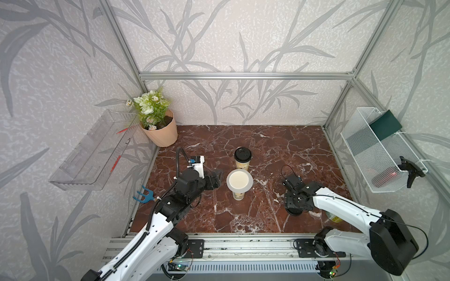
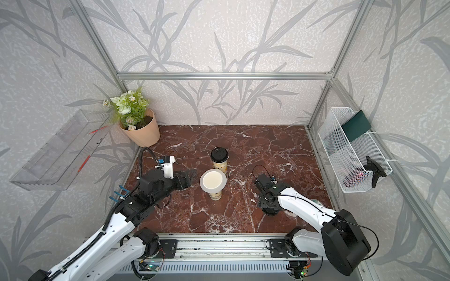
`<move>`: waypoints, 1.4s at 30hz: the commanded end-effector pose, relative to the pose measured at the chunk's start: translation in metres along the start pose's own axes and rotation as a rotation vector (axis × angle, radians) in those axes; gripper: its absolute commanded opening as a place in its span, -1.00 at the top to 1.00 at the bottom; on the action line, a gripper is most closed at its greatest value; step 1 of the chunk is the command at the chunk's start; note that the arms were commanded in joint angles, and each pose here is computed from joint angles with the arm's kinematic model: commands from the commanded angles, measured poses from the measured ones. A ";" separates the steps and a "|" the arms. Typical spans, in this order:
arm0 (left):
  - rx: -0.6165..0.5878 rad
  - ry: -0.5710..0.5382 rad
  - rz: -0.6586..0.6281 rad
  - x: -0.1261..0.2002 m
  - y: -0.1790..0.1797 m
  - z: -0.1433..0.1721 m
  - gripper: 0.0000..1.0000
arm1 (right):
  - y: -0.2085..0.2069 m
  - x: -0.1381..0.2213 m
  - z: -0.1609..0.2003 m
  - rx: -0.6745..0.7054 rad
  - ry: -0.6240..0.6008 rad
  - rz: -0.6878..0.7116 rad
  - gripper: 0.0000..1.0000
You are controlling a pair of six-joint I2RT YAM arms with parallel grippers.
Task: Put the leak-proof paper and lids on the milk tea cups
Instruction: Pick up the cup lid from the center of the board.
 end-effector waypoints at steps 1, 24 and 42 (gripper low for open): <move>-0.012 -0.042 -0.005 0.002 0.001 -0.008 -0.66 | -0.005 -0.003 0.001 -0.042 0.004 0.010 -0.60; -0.017 -0.061 -0.012 0.005 0.005 -0.007 -0.66 | 0.017 0.005 -0.012 0.020 0.029 -0.102 -0.41; 0.006 -0.074 -0.012 0.008 0.005 -0.008 -0.66 | 0.087 0.168 -0.052 0.404 -0.208 -0.313 -0.27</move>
Point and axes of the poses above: each gripper's point midway between its finger pads, its own x axis back along the fingers, its own y axis along the line the jaws close on, z = x × y, the point moved 1 cm from there along x, back along the fingers, and after that the axes turned 3 degrees about x, right-handed, at the moved point
